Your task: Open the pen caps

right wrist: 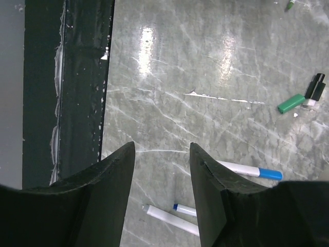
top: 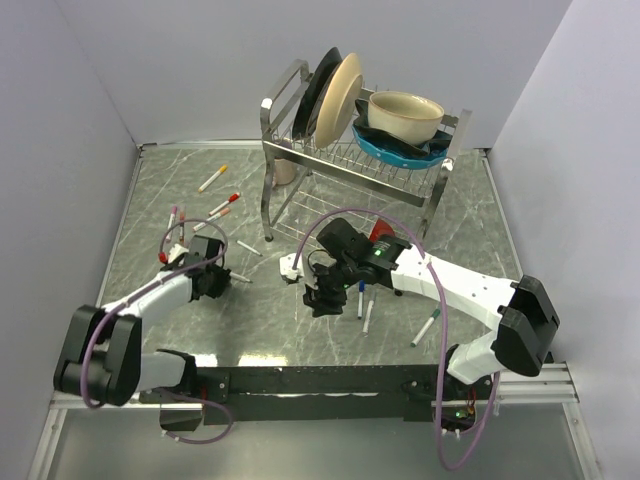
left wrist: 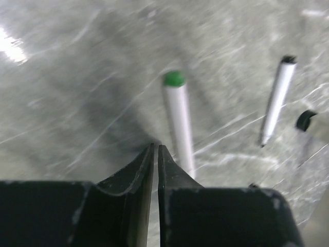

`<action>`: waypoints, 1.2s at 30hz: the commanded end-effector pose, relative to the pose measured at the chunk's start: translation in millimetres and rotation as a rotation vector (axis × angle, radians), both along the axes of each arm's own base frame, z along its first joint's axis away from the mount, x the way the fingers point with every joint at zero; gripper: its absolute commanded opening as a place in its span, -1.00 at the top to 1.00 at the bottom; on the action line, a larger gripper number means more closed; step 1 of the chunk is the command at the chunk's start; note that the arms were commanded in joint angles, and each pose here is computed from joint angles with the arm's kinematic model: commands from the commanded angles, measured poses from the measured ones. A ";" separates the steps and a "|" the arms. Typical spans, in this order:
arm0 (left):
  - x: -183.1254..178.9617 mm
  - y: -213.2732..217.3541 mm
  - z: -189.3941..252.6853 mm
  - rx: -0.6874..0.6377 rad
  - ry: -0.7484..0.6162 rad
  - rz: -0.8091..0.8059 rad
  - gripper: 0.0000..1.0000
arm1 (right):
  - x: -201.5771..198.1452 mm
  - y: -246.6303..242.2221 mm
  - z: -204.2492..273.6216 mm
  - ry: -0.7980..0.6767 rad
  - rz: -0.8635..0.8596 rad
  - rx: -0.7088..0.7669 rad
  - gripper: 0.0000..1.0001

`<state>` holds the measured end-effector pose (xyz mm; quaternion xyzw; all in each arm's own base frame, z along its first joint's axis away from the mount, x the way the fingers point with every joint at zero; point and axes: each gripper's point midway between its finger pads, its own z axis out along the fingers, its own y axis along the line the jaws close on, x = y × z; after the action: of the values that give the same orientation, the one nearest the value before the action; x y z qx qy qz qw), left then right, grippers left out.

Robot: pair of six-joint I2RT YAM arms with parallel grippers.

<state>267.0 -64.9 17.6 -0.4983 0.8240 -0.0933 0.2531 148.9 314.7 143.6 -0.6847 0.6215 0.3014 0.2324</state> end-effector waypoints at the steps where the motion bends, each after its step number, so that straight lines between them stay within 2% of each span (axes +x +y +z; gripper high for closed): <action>1: 18.5 2.8 -0.9 0.026 -0.002 0.025 0.70 | -2.3 -1.8 10.0 -0.017 0.017 0.033 -0.09; 17: 45.9 -8.3 -17.0 0.034 0.065 -0.020 0.56 | -2.6 -4.2 1.9 -0.002 0.025 0.001 -0.09; 25: 43.0 -0.8 -0.3 0.069 0.039 -0.019 0.49 | -2.9 -5.1 -1.0 0.000 0.027 -0.011 -0.09; 31: 45.4 -3.4 47.0 0.085 -0.077 -0.123 0.26 | 0.9 -10.4 -6.8 -0.026 0.013 -0.035 -0.13; 32: 46.9 -4.8 68.4 0.079 -0.144 -0.142 0.22 | 1.9 -13.1 -8.7 -0.041 0.016 -0.042 -0.15; 34: 44.5 -7.0 92.9 0.089 -0.223 -0.204 0.04 | 8.1 -19.5 -15.3 -0.085 -0.008 -0.061 -0.18; 35: 44.6 -15.8 127.0 0.055 -0.348 -0.252 -0.19 | 14.6 -18.4 -14.5 -0.117 -0.029 -0.052 -0.20; 36: 41.4 -19.2 141.5 0.073 -0.411 -0.322 -0.32 | 19.0 -19.6 -15.2 -0.140 -0.051 -0.051 -0.23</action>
<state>311.8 -73.5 89.6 -0.4234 0.8355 -0.1295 0.3254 151.3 304.2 129.7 -0.6959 0.6231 0.2761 0.2263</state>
